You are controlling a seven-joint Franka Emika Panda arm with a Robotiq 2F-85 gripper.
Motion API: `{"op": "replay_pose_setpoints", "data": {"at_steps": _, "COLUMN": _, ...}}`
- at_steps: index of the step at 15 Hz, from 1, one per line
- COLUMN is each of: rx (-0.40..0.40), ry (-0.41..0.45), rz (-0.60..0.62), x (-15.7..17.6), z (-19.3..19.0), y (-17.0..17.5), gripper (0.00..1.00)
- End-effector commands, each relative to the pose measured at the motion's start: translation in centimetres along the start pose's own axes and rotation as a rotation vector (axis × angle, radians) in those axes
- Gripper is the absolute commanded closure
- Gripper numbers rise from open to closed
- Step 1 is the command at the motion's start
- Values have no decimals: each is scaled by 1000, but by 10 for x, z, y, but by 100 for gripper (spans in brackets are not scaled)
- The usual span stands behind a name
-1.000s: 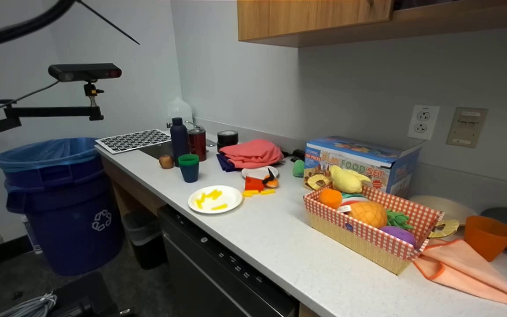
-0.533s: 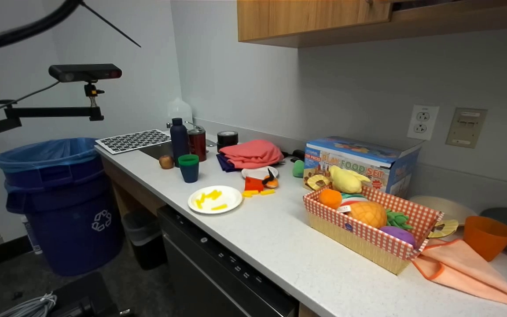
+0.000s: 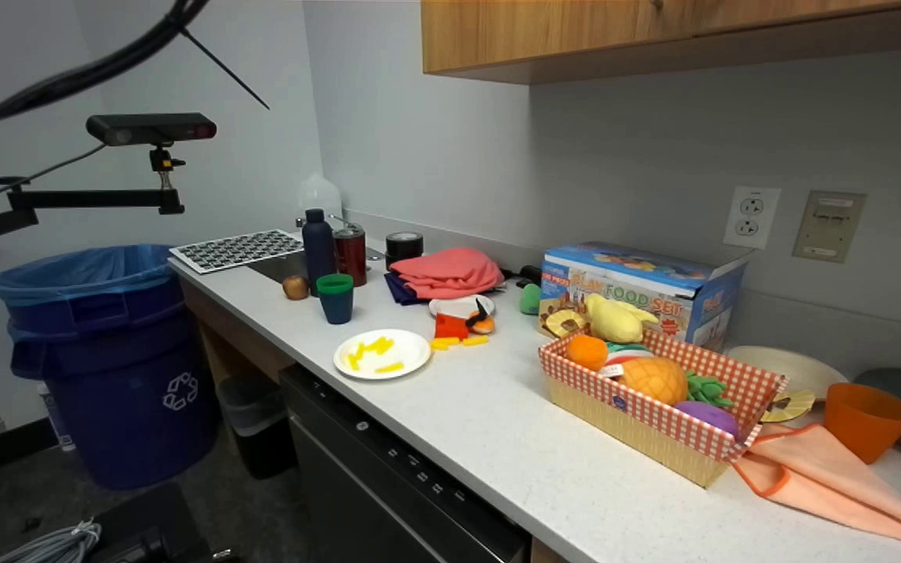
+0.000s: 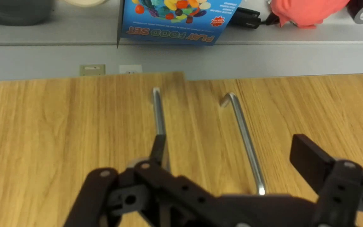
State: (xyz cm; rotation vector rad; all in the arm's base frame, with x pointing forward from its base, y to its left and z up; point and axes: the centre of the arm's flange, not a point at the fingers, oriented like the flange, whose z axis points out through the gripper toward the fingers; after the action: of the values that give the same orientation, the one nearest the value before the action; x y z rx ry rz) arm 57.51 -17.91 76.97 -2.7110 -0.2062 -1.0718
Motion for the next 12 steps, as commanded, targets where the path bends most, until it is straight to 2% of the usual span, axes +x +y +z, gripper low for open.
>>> {"op": "replay_pose_setpoints", "data": {"at_steps": 1, "rx": 35, "ry": 8, "rz": -120, "x": 32, "z": 19, "y": -7, "gripper": 0}}
{"op": "replay_pose_setpoints", "data": {"at_steps": 6, "rx": -34, "ry": -24, "rz": -189, "x": 34, "z": 7, "y": -36, "gripper": 0}}
{"op": "replay_pose_setpoints", "data": {"at_steps": 12, "rx": -163, "ry": -69, "rz": -190, "x": 27, "z": -49, "y": -98, "gripper": 0}}
